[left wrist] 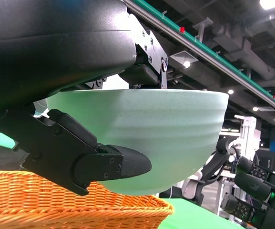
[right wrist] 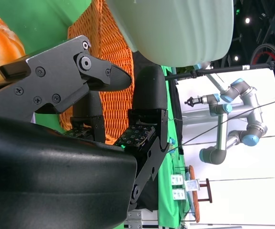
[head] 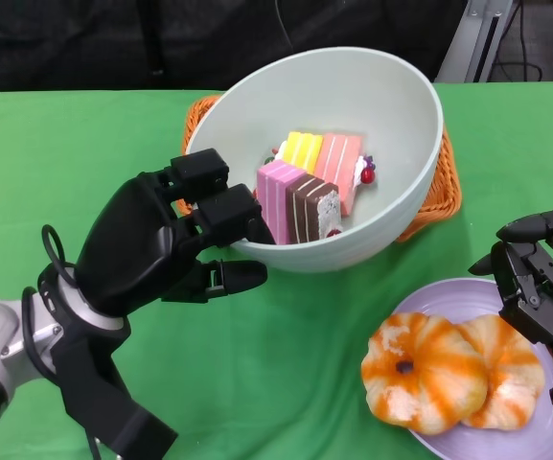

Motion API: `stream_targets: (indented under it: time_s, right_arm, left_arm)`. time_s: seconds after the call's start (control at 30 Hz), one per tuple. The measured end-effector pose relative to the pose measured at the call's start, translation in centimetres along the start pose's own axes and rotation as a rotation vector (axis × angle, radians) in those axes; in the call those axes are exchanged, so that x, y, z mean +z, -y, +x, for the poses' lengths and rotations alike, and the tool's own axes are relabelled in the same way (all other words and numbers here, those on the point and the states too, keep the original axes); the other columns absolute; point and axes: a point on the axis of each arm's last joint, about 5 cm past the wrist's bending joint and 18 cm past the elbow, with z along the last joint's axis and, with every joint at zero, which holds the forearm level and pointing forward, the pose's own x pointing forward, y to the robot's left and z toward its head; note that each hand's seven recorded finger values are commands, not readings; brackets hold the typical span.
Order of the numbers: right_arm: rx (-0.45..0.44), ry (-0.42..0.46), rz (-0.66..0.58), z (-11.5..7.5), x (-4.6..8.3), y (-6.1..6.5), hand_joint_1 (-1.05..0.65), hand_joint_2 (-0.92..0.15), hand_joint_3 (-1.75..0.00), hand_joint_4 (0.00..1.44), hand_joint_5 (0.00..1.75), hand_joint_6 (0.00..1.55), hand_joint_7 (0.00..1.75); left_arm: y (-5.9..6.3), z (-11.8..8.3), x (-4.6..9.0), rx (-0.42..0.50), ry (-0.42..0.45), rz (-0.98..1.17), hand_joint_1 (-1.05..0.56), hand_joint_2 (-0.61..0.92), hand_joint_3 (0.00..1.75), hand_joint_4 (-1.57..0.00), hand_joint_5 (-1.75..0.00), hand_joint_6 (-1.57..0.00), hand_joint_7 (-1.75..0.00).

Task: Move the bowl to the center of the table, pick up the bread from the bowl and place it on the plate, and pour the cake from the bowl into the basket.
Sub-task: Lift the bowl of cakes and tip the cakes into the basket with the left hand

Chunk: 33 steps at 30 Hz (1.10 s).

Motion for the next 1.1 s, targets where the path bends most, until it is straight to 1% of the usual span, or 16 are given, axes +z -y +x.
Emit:
stream_targets:
  time_s: [0.37, 0.53, 0.67, 0.8, 0.93, 1.1]
  right_arm:
    - [-0.003, -0.016, 0.0, 0.0, -0.2, 0.0, -0.12, -0.71, -0.71, 0.74, 1.56, 0.68, 1.19]
    - [0.003, -0.016, 0.002, 0.0, -0.2, 0.0, -0.12, -0.72, -0.71, 0.74, 1.56, 0.68, 1.19]
    - [0.0, -0.014, -0.003, 0.0, -0.2, -0.1, -0.12, -0.7, -0.74, 0.73, 1.57, 0.68, 1.21]
    - [-0.002, -0.009, -0.005, 0.0, -0.2, -0.2, -0.12, -0.71, -0.74, 0.73, 1.58, 0.67, 1.21]
    - [0.001, -0.011, -0.002, 0.0, -0.3, -0.3, -0.12, -0.71, -0.73, 0.72, 1.59, 0.66, 1.22]
    - [0.004, -0.008, -0.009, 0.0, -0.4, -0.3, -0.12, -0.73, -0.7, 0.72, 1.59, 0.66, 1.22]
  left_arm:
    - [-0.2, 1.5, -0.4, -0.005, 0.024, 0.016, -0.11, 0.79, 0.67, -0.61, -1.75, -0.52, -1.63]
    - [-0.3, 2.5, -0.8, -0.015, 0.011, 0.018, -0.12, 0.79, 0.68, -0.62, -1.75, -0.53, -1.61]
    - [0.0, 2.6, -0.9, -0.039, -0.007, 0.012, -0.15, 0.81, 0.64, -0.62, -1.74, -0.56, -1.57]
    - [0.3, 2.9, -0.9, -0.045, -0.014, 0.001, -0.15, 0.81, 0.64, -0.63, -1.72, -0.56, -1.58]
    - [0.5, 3.5, -0.9, -0.028, -0.023, -0.015, -0.16, 0.82, 0.66, -0.62, -1.74, -0.55, -1.6]
    - [0.5, 3.7, -1.0, -0.038, -0.035, -0.026, -0.16, 0.83, 0.68, -0.6, -1.75, -0.53, -1.61]
